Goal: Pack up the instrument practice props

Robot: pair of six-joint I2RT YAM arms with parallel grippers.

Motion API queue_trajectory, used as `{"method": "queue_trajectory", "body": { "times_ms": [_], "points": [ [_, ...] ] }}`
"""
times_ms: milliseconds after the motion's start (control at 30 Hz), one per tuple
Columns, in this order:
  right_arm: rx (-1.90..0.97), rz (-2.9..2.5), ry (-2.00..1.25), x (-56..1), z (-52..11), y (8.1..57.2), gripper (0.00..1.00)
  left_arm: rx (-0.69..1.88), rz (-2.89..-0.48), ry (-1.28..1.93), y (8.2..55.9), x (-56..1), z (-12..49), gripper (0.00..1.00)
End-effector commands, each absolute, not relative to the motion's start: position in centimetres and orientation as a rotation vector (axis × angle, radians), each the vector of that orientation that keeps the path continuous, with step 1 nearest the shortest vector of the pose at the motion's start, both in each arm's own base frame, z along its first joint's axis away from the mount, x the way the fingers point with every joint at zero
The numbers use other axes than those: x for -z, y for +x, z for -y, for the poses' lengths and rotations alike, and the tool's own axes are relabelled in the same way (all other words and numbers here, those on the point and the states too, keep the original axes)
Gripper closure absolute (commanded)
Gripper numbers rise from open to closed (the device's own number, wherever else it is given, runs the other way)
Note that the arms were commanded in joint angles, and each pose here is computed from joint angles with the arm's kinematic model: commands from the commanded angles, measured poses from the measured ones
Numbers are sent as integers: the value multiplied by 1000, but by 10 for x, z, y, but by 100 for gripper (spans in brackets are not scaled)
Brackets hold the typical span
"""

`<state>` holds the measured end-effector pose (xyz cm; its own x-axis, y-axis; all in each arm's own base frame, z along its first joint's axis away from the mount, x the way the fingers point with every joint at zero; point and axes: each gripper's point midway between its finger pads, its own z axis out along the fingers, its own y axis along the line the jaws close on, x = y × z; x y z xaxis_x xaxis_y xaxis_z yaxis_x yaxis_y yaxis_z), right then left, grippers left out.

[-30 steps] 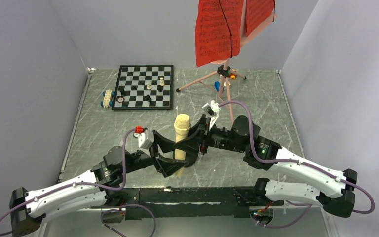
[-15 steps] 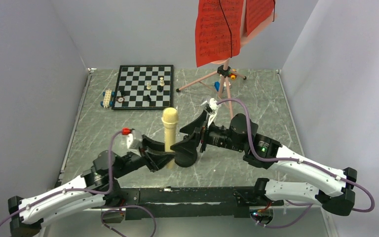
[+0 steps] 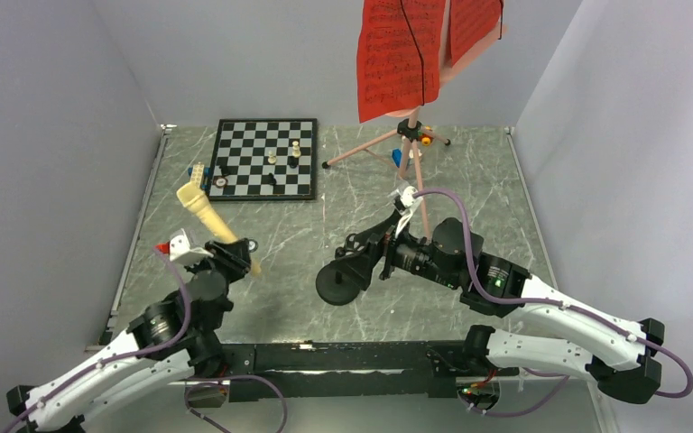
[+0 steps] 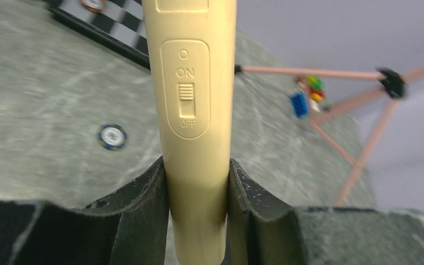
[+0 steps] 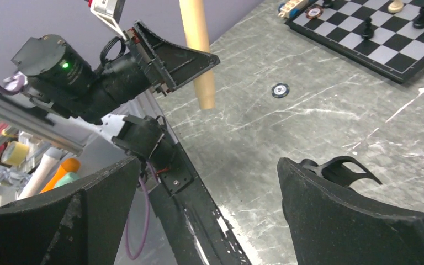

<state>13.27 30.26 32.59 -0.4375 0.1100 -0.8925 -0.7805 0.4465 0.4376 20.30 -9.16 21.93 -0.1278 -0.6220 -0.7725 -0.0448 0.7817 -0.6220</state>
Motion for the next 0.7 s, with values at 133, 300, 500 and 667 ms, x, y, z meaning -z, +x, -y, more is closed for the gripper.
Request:
{"method": "queue_trajectory", "body": {
  "times_ms": [133, 300, 500, 667],
  "points": [
    [-1087, -1683, -534, -338, -283, 138, 0, 572, -1682, -813, 272, -202, 75, 100],
    [-1093, -1668, -512, -341, -271, 134, 0, 630, -1644, -1001, 305, -171, 52, 100],
    [-1080, -1667, -509, -339, -263, 132, 0, 644, -1571, -1176, 337, -141, 18, 100],
    [-1084, -1664, -504, -340, -256, 129, 0, 571, -1599, -1294, 351, -108, -12, 100]
  ]
}}
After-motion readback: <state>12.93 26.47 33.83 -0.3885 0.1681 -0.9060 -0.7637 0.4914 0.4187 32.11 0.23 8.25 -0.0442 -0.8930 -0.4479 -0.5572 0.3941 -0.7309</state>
